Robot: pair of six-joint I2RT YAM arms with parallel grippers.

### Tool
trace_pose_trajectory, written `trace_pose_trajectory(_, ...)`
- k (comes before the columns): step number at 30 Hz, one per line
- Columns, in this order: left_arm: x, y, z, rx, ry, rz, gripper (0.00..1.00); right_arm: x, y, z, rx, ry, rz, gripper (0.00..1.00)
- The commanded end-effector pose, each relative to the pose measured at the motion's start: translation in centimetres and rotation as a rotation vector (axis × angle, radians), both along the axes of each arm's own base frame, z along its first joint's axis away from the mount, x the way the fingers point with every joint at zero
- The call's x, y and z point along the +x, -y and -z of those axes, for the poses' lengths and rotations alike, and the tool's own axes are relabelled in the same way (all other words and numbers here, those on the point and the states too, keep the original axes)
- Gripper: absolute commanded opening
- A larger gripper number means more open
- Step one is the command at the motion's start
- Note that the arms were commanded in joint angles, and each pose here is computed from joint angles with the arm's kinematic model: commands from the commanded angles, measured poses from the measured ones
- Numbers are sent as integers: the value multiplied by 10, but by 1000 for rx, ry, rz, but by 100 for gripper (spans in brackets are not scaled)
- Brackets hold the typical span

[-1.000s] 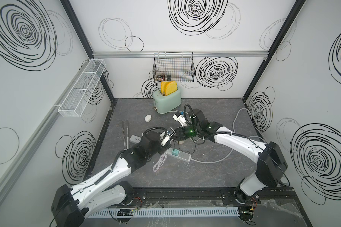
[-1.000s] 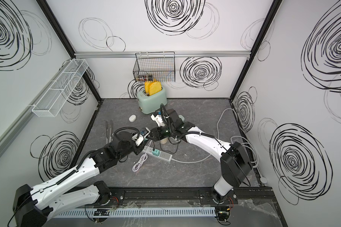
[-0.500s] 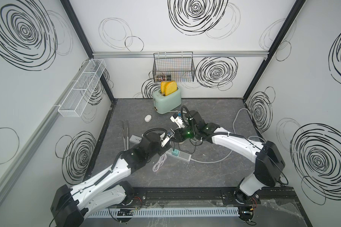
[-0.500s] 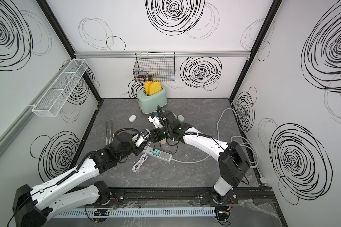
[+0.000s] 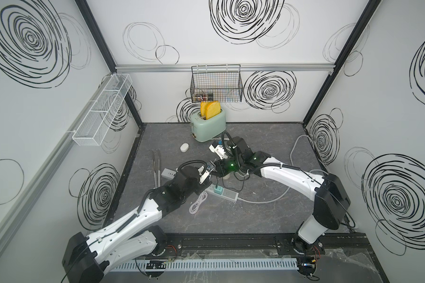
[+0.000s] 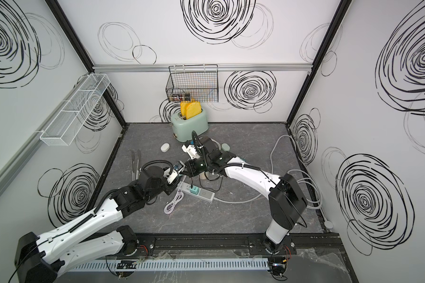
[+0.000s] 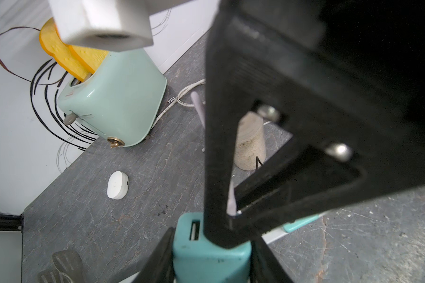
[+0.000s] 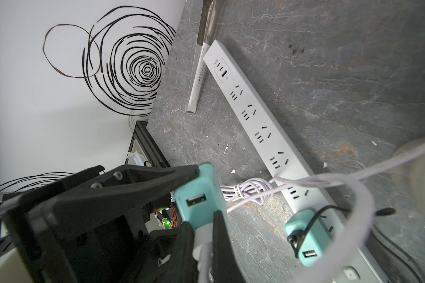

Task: Charge the bluetooth headset
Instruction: Pick up the plug from the center of the board.

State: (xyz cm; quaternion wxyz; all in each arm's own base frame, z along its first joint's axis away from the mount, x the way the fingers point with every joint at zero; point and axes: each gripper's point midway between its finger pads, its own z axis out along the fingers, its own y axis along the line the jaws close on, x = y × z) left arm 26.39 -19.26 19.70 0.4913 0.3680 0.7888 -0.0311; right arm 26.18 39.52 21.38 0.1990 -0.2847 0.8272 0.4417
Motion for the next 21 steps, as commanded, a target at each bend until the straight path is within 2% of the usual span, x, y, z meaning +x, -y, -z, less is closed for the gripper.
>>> trace_pose_trajectory(1, 5, 11, -49, -156, 108, 7, 59, 17, 3, -11, 4, 27, 23, 0)
trace_pose_trajectory(5, 1, 9, -58, -189, 106, 14, 75, 30, 5, -28, 21, 82, 29, 0)
trace_pose_trajectory(9, 4, -5, -65, -207, 51, -42, 77, 49, 7, -39, 16, 145, 28, 0)
trace_pose_trajectory(13, 9, -23, -73, -344, -27, -96, 77, 75, 10, -59, 41, 200, 38, 0)
trace_pose_trajectory(16, 13, -33, -78, -410, -68, -128, 77, 95, 13, -86, 87, 248, 70, 0)
trace_pose_trajectory(21, 23, -48, -78, -431, -132, -206, 76, 116, 9, -139, 154, 325, 93, 0)
